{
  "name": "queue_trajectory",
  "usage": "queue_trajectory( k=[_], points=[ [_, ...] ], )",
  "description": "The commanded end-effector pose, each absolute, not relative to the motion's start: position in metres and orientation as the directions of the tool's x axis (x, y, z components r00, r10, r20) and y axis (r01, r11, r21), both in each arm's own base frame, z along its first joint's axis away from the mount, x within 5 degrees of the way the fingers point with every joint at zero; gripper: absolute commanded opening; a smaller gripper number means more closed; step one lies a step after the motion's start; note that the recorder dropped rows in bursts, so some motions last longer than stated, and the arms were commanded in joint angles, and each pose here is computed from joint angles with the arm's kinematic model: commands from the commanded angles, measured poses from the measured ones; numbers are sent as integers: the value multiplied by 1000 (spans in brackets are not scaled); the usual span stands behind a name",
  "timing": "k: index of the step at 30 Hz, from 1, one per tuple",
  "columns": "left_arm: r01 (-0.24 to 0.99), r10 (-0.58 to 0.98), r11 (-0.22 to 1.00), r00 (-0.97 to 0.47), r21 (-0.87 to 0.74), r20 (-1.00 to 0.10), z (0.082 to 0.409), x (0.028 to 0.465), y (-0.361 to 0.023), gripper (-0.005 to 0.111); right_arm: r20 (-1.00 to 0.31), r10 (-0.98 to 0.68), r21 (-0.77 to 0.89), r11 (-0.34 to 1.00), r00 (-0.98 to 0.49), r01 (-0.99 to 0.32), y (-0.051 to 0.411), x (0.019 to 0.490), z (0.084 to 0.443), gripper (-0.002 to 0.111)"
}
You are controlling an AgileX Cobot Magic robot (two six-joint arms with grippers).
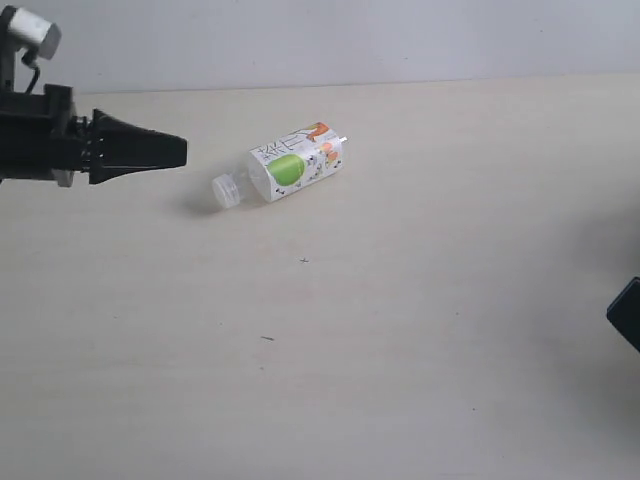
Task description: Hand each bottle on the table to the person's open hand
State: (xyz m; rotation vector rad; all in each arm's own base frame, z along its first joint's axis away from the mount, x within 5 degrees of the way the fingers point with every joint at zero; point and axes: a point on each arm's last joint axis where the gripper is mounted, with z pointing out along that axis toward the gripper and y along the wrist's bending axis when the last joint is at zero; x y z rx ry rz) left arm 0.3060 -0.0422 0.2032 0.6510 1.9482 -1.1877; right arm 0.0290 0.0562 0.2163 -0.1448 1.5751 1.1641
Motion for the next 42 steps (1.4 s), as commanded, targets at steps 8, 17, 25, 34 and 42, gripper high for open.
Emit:
queue_trajectory(
  k=[8, 17, 25, 34, 42],
  points=[
    [622, -135, 645, -479, -444, -867, 180, 255, 14, 3, -798, 470, 593, 504, -377, -629, 56, 29, 215, 0],
    [577, -189, 659, -493, -482, -849, 176, 248, 15, 3, -798, 470, 593, 504, -377, -629, 56, 29, 215, 0],
    [651, -155, 607, -465, -455, -872, 195, 271, -2, 3, -798, 470, 593, 504, -377, -629, 56, 29, 215, 0],
    [396, -166, 854, -406, -336, -899, 253, 342, 40, 0, -798, 471, 593, 505, -376, -627, 56, 29, 215, 0],
    [-209, -215, 969, -438, -134, -873, 272, 360, 94, 0, -798, 471, 593, 505, -376, -627, 56, 29, 215, 0]
  ],
)
